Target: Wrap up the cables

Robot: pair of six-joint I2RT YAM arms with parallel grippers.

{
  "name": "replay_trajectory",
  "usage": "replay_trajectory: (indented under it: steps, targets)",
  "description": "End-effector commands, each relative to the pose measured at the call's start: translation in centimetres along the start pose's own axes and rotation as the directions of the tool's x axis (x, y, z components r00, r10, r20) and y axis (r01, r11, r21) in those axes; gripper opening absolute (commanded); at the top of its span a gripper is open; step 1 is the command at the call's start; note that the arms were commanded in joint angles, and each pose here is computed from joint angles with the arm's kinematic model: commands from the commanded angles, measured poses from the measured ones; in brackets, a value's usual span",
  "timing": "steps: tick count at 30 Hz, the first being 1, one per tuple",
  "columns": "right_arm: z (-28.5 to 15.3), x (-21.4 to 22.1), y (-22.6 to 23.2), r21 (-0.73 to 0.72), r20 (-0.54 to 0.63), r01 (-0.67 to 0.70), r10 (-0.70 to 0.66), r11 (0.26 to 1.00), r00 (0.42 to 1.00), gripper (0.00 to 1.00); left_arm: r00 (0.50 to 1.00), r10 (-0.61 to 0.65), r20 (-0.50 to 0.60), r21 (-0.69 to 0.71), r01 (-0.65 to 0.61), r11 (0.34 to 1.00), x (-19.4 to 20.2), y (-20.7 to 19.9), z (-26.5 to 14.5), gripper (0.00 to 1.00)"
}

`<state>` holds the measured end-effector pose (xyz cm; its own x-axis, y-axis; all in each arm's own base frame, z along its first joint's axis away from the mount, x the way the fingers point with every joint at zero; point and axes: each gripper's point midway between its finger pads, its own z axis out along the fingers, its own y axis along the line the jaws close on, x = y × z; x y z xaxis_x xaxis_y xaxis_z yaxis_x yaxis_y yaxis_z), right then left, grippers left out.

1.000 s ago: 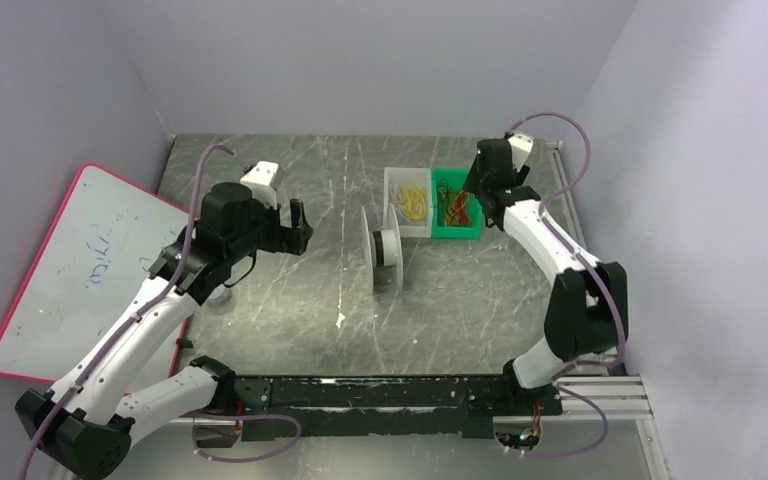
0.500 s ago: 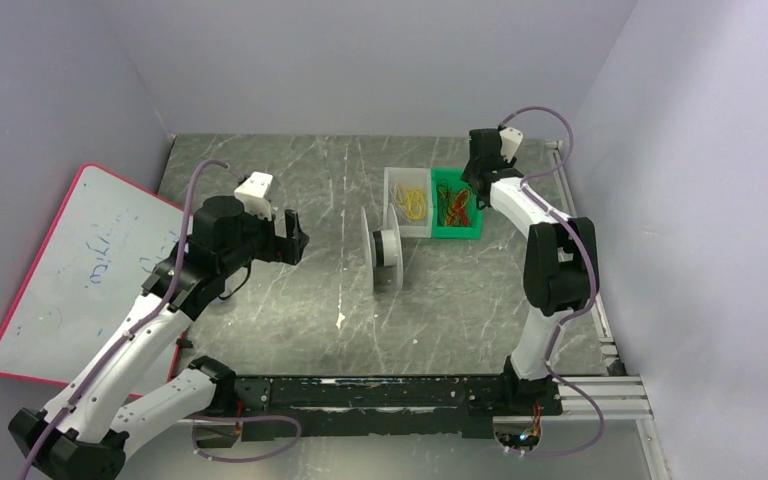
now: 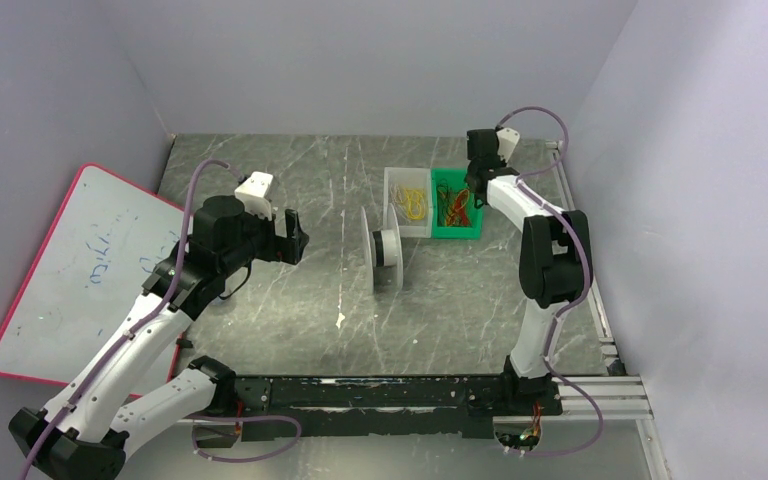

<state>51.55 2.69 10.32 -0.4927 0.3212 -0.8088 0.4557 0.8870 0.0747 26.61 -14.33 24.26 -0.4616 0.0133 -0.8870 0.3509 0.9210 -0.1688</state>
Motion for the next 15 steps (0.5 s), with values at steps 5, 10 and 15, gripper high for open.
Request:
replay_trajectory:
  steps: [5,10,15]
  targets:
    - [-3.3,-7.5,0.5,-0.049,0.170,-0.031,0.039,0.998,0.985,0.00,1.000,0.007,0.022,-0.010,-0.007,1.000,-0.5,0.3,0.3,0.99]
    - [-6.7,-10.9,1.3,-0.134,0.228,-0.060,0.089,0.989,0.970,0.00,1.000,0.006,0.013,-0.011,-0.006,1.000,-0.3,0.3,0.4,0.99]
    - [-11.3,-15.8,2.2,-0.217,0.319,-0.072,0.140,0.974,0.937,0.00,1.000,0.004,0.014,-0.009,-0.004,1.000,-0.3,0.3,0.3,0.99]
